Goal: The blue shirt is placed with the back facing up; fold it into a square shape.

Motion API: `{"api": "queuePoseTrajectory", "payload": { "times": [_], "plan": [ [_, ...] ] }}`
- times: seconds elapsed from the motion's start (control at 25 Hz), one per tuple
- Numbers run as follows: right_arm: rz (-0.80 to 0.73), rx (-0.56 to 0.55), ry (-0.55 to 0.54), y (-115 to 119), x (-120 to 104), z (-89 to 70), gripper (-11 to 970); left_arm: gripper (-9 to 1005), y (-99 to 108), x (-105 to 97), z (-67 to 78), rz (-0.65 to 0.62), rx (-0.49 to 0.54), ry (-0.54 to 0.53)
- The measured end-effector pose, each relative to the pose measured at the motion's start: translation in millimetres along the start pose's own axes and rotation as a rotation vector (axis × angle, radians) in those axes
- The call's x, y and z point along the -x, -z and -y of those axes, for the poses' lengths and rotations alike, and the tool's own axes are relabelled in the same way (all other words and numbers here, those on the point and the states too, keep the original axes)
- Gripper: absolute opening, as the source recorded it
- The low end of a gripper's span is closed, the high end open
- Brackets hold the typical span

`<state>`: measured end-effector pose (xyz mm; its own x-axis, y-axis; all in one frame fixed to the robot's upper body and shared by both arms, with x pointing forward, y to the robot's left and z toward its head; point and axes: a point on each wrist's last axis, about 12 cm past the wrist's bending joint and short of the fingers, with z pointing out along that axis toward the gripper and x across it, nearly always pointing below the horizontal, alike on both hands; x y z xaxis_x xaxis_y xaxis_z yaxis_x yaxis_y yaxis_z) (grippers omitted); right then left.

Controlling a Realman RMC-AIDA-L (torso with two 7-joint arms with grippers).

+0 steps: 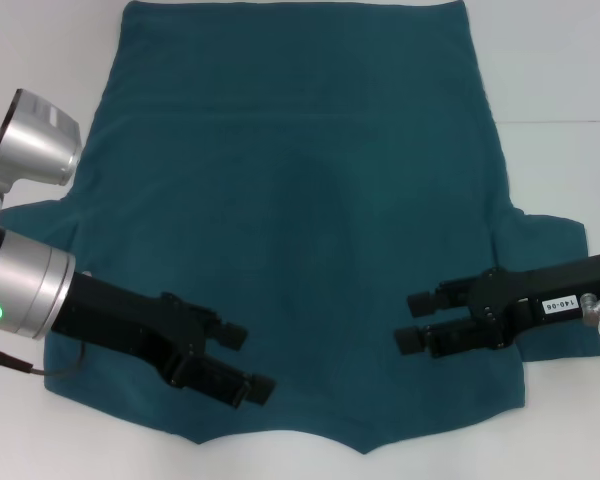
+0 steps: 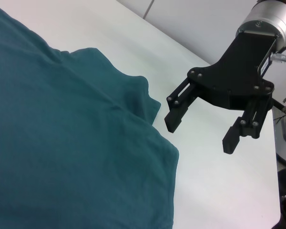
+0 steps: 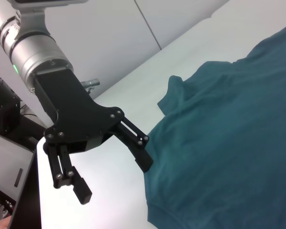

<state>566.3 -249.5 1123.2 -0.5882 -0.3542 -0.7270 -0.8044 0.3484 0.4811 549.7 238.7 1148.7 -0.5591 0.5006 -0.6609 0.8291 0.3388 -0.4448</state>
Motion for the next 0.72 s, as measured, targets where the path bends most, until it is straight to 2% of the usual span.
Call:
{"api": "queuePoseTrajectory", "payload": {
  "times": [0.6, 0.72],
  "plan": [
    [0.002, 0.002, -0.012, 0.6, -3.3, 0.0, 794, 908, 0.5, -2.5, 0.0, -0.001, -0.001, 0.007],
    [0.033, -0.017, -0.042, 4.6, -2.7, 2.5, 794, 903, 5.2, -2.9, -2.4, 0.024, 0.016, 0.057]
  ]
}}
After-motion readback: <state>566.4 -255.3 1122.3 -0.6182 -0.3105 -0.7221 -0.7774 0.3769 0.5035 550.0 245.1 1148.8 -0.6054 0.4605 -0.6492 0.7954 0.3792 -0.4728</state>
